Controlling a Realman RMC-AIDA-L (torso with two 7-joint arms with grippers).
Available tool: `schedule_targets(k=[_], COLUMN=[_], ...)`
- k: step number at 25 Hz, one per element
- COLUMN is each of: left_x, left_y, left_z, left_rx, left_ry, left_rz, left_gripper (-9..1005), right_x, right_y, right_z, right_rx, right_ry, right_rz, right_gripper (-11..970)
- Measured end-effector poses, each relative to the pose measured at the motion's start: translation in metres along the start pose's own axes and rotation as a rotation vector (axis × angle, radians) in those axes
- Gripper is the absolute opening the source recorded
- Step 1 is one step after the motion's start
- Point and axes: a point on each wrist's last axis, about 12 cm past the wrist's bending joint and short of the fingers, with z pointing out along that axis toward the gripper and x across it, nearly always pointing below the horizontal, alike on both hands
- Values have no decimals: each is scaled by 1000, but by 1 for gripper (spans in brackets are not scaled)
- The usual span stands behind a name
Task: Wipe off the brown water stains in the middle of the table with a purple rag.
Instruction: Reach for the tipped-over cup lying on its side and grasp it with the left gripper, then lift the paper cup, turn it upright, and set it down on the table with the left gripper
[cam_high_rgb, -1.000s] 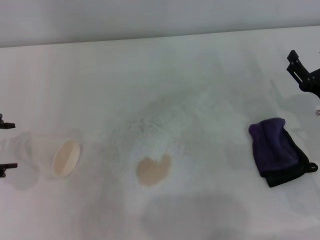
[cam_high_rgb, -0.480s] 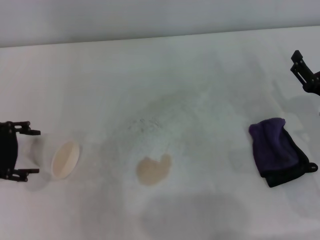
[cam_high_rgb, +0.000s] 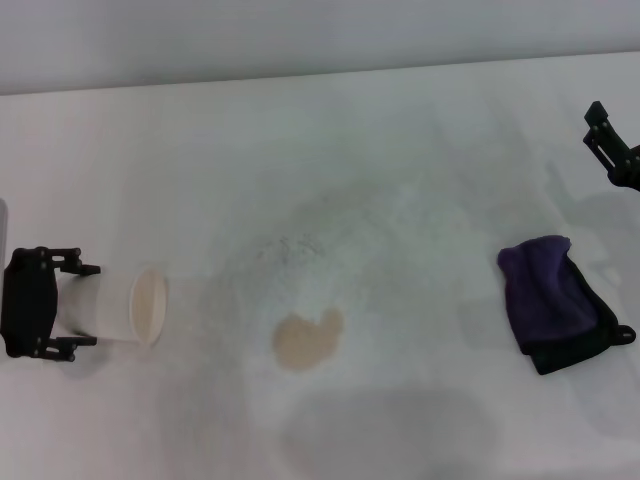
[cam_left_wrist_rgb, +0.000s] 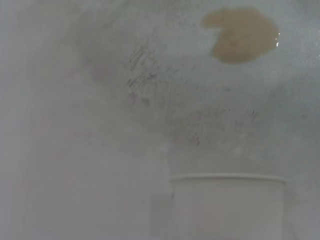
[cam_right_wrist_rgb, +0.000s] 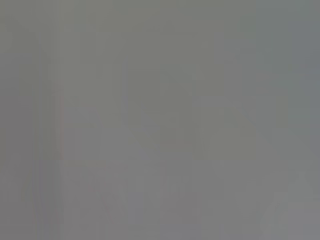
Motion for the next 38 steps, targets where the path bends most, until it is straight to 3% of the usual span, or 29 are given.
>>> schedule_targets(k=[4, 6, 12, 18, 24, 29, 38], left_x=[1, -2, -10, -10, -7, -2, 11], left_y=[0, 2, 10, 6, -2, -18, -66], left_z=[2, 1, -10, -3, 22, 39, 54], left_rx=[-1, -19, -129, -238, -249, -266, -345], left_ry=[-7, -41, -211, -462, -588, -639, -696], left_rz=[-8, -22, -133, -346, -584, -725, -919], left_gripper=[813, 713, 684, 685, 685, 682, 679], right_x=[0, 0, -2, -3, -4, -3, -1], right_y=[0, 1, -1, -9, -15, -15, -15], right_z=[1, 1, 2, 7, 5, 4, 0], right_rx=[-2, -3, -10, -18, -28, -49, -86], right_ry=[-1, -1, -4, 17, 27, 36, 53], right_rz=[0, 0, -9, -50, -88, -114, -142], right_gripper=[876, 876, 876, 876, 877, 877, 877])
